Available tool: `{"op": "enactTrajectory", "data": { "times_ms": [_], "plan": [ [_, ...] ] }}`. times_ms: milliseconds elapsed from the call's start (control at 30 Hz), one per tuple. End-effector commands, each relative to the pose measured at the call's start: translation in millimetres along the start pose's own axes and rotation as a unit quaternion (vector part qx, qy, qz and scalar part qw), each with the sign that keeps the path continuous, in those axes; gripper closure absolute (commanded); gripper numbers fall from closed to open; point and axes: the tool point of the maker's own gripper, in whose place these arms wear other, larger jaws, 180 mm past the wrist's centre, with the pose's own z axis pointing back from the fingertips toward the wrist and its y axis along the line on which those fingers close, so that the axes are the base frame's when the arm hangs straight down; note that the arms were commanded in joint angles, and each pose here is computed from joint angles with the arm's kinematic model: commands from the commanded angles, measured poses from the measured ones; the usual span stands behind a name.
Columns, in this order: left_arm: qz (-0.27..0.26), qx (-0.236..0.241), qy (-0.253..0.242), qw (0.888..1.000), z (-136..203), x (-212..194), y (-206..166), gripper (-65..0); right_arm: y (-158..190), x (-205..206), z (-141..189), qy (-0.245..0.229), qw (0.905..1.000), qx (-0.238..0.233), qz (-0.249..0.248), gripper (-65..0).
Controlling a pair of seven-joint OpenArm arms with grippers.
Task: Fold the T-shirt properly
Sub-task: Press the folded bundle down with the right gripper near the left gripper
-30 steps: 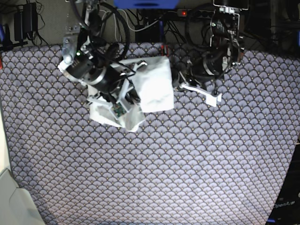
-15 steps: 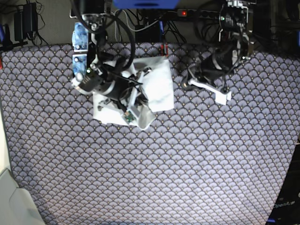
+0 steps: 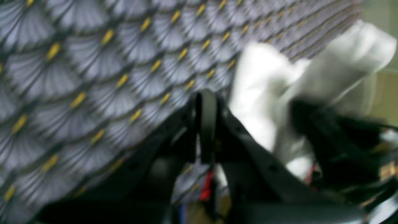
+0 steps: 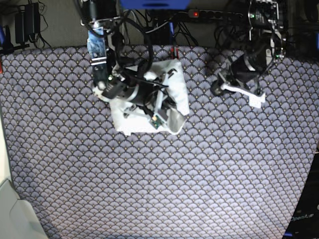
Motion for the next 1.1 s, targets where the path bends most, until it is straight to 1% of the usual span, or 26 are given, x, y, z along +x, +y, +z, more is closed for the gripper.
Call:
{"op": "enactTrajectory", "data": {
  "times_ms": [0,67,167,267,300,400,500,600,700,800,933,1067],
  "plan": [
    [0.005,-0.017,0.003,1.000,-4,0,-9,-0.3,5,20,1,-0.031,0.9994,0.009,0.008,0.0],
    [0.014,-0.017,0.014,1.000,-16,-3,-9,-0.3,5,20,1,-0.031,0.9994,0.009,0.008,0.0],
    [0.021,-0.018,0.043,0.999,-33,-18,-10,-0.3,5,20,2,-0.030,0.9995,0.009,0.009,0.0],
    [0.030,-0.016,0.047,0.998,-39,-22,-8,-0.3,5,29,8,-0.041,0.9990,0.002,0.018,0.0],
    [0.030,-0.017,0.046,0.998,-39,-21,-9,-0.3,10,29,9,-0.043,0.9988,0.006,0.022,0.0],
    [0.024,-0.021,0.044,0.999,-34,-17,-11,-0.3,21,32,6,-0.044,0.9983,0.019,0.033,0.0],
    [0.002,-0.018,0.032,0.999,-22,-11,-10,-0.3,30,31,2,-0.041,0.9979,0.031,0.039,0.0],
    [0.001,-0.013,0.010,1.000,-10,2,-6,-0.3,42,31,-4,-0.036,0.9969,0.049,0.050,0.0],
    [0.010,-0.003,-0.012,1.000,3,14,4,-0.3,43,27,-14,-0.029,0.9967,0.059,0.047,0.0],
    [0.019,0.011,-0.022,1.000,12,16,17,-0.3,44,20,-26,-0.027,0.9965,0.072,0.032,0.0],
    [0.026,0.021,-0.019,0.999,16,11,26,-0.3,42,13,-36,-0.022,0.9964,0.080,0.020,0.0],
    [0.027,0.022,-0.017,0.999,17,9,27,-0.3,43,9,-38,-0.017,0.9964,0.082,0.017,-0.1]
  ]
}}
